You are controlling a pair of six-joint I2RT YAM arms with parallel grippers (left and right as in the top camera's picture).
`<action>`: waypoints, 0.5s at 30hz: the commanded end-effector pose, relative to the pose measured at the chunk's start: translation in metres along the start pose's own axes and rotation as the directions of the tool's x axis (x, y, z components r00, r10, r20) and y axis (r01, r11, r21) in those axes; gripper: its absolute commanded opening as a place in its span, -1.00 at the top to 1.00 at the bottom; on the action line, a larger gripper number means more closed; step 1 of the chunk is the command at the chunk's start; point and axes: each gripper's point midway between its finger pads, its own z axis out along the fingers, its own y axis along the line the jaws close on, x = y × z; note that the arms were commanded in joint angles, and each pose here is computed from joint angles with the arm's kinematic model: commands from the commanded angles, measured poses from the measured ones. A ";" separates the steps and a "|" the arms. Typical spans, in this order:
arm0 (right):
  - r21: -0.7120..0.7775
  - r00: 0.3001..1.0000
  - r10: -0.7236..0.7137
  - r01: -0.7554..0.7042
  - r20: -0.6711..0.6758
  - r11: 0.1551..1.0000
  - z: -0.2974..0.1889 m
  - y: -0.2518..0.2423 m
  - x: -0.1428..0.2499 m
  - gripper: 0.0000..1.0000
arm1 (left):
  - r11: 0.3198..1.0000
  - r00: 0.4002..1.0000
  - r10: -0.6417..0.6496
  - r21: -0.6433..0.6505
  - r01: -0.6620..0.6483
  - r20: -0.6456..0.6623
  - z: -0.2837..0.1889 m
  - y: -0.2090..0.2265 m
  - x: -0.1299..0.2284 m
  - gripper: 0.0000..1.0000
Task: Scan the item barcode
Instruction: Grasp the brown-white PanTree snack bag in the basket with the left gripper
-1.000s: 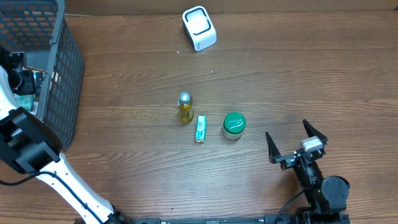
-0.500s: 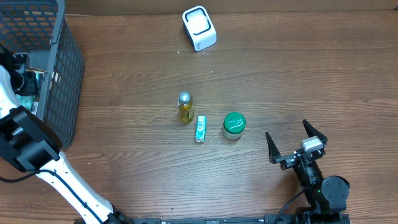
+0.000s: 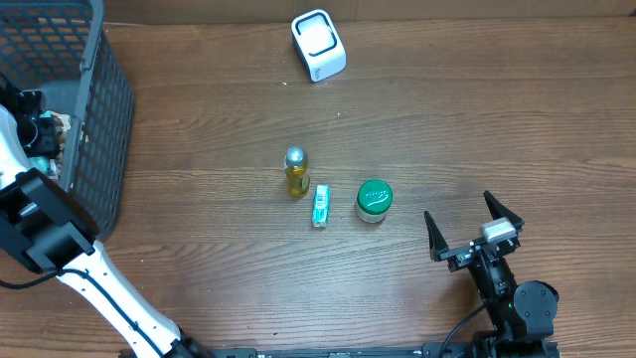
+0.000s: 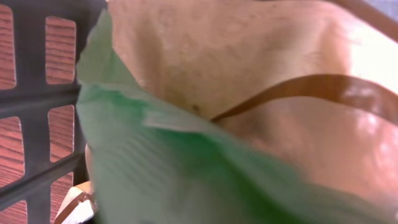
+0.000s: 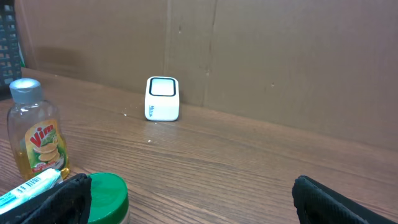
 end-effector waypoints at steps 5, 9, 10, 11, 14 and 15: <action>0.000 1.000 0.006 -0.006 0.003 1.000 0.000 0.000 0.002 -1.00 | 0.994 0.991 -0.085 0.067 0.092 -0.099 0.032 -0.019 0.022 0.41; 0.000 1.000 0.006 -0.006 0.003 1.000 0.000 0.000 0.002 -1.00 | 0.988 0.988 -0.152 0.034 0.153 -0.022 -0.002 -0.010 0.005 0.49; 0.000 1.000 0.006 -0.006 0.003 1.000 0.000 0.000 0.002 -1.00 | 0.985 0.985 -0.171 0.026 0.171 0.005 -0.013 -0.006 0.000 0.51; 0.000 1.000 0.006 -0.006 0.003 1.000 0.000 0.000 0.002 -1.00 | 0.982 0.981 -0.190 0.019 0.189 0.039 -0.028 -0.002 -0.006 0.51; 0.000 1.000 0.006 -0.006 0.003 1.000 0.000 0.000 0.002 -1.00 | 0.973 0.963 -0.228 -0.002 0.231 0.142 -0.073 0.008 -0.021 0.46; 0.000 1.000 0.006 -0.006 0.003 1.000 0.000 0.000 0.002 -1.00 | 0.968 0.952 -0.245 -0.008 0.251 0.182 -0.093 0.012 -0.025 0.44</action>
